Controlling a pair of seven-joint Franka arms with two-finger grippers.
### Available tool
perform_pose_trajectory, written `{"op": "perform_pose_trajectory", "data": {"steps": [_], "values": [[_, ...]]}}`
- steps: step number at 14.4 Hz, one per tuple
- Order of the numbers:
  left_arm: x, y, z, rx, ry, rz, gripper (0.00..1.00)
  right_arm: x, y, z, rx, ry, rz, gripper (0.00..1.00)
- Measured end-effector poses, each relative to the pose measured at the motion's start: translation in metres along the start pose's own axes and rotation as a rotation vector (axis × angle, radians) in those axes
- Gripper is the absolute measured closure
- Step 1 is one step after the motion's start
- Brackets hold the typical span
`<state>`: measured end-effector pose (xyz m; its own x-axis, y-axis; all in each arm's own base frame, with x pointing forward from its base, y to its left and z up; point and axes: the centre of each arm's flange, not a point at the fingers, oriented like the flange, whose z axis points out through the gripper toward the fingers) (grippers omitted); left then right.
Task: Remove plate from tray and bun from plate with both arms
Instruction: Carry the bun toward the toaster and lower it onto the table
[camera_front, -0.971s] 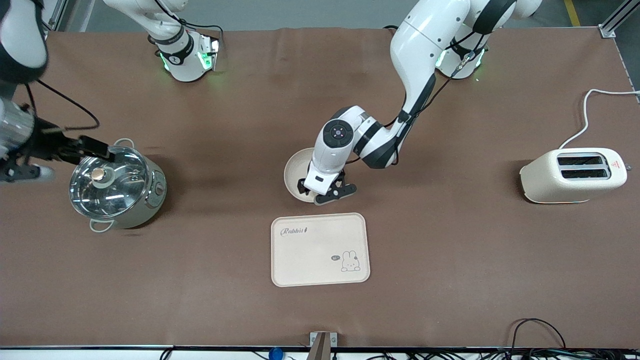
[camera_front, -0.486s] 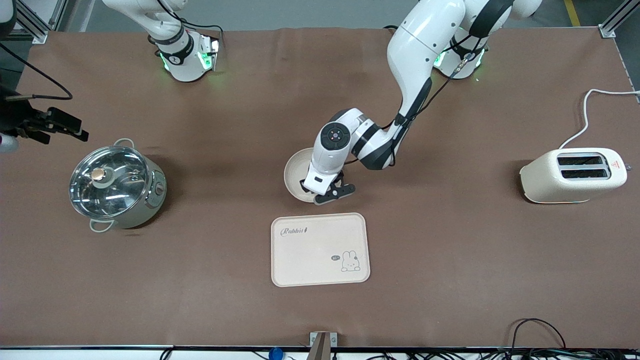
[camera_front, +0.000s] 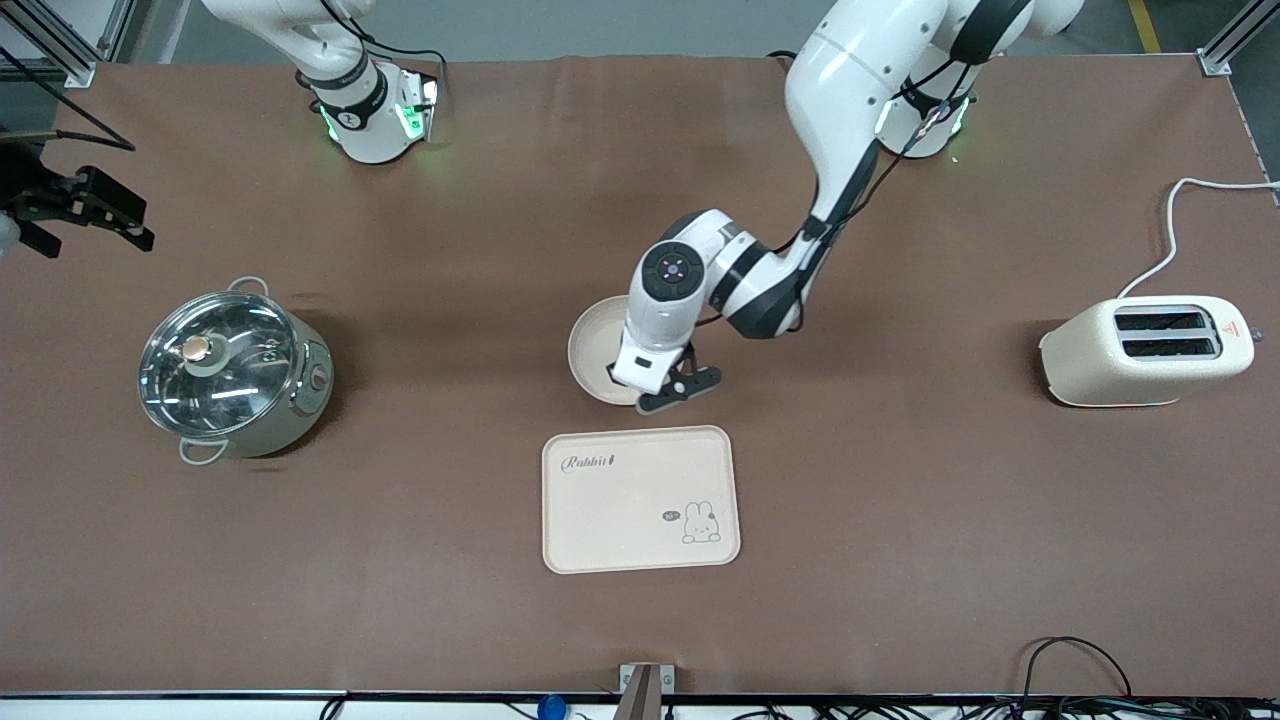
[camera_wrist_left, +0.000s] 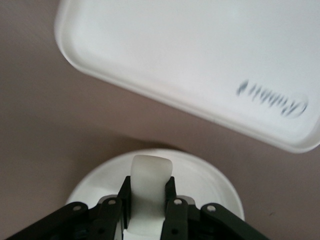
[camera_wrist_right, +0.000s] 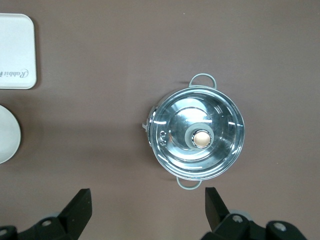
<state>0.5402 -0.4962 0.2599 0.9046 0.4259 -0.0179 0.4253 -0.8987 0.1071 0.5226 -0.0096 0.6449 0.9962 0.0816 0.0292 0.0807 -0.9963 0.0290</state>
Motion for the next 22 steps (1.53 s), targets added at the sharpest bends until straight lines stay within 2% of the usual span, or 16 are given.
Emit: {"op": "perform_pose_trajectory", "data": {"steps": [4, 6, 8, 11, 14, 16, 18, 22], "values": [[0.12, -0.075, -0.094, 0.067, 0.003, -0.095, 0.7, 0.001, 0.0, -0.002, -0.007, 0.006, 0.002, 0.0], [0.178, -0.13, -0.095, 0.107, -0.014, -0.12, 0.7, 0.001, 0.001, -0.002, -0.007, 0.006, 0.004, 0.0], [0.224, -0.185, -0.071, 0.166, -0.017, -0.135, 0.68, 0.001, 0.006, -0.001, -0.007, 0.006, 0.014, 0.0], [0.261, -0.238, -0.018, 0.244, -0.026, -0.156, 0.69, 0.0, 0.012, -0.001, -0.007, 0.003, 0.027, 0.0], [0.277, -0.266, 0.028, 0.258, -0.049, -0.193, 0.7, 0.0, 0.013, 0.0, -0.007, 0.0, 0.028, 0.0], [0.282, -0.275, 0.038, 0.259, -0.056, -0.207, 0.67, 0.0, 0.013, 0.0, -0.007, -0.001, 0.028, 0.0], [0.284, -0.276, 0.036, 0.255, -0.052, -0.211, 0.52, 0.0, 0.013, 0.001, -0.006, -0.003, 0.028, 0.0], [0.297, -0.272, 0.01, 0.222, -0.018, -0.192, 0.11, -0.001, 0.015, 0.002, -0.006, -0.013, 0.033, 0.0]]}}
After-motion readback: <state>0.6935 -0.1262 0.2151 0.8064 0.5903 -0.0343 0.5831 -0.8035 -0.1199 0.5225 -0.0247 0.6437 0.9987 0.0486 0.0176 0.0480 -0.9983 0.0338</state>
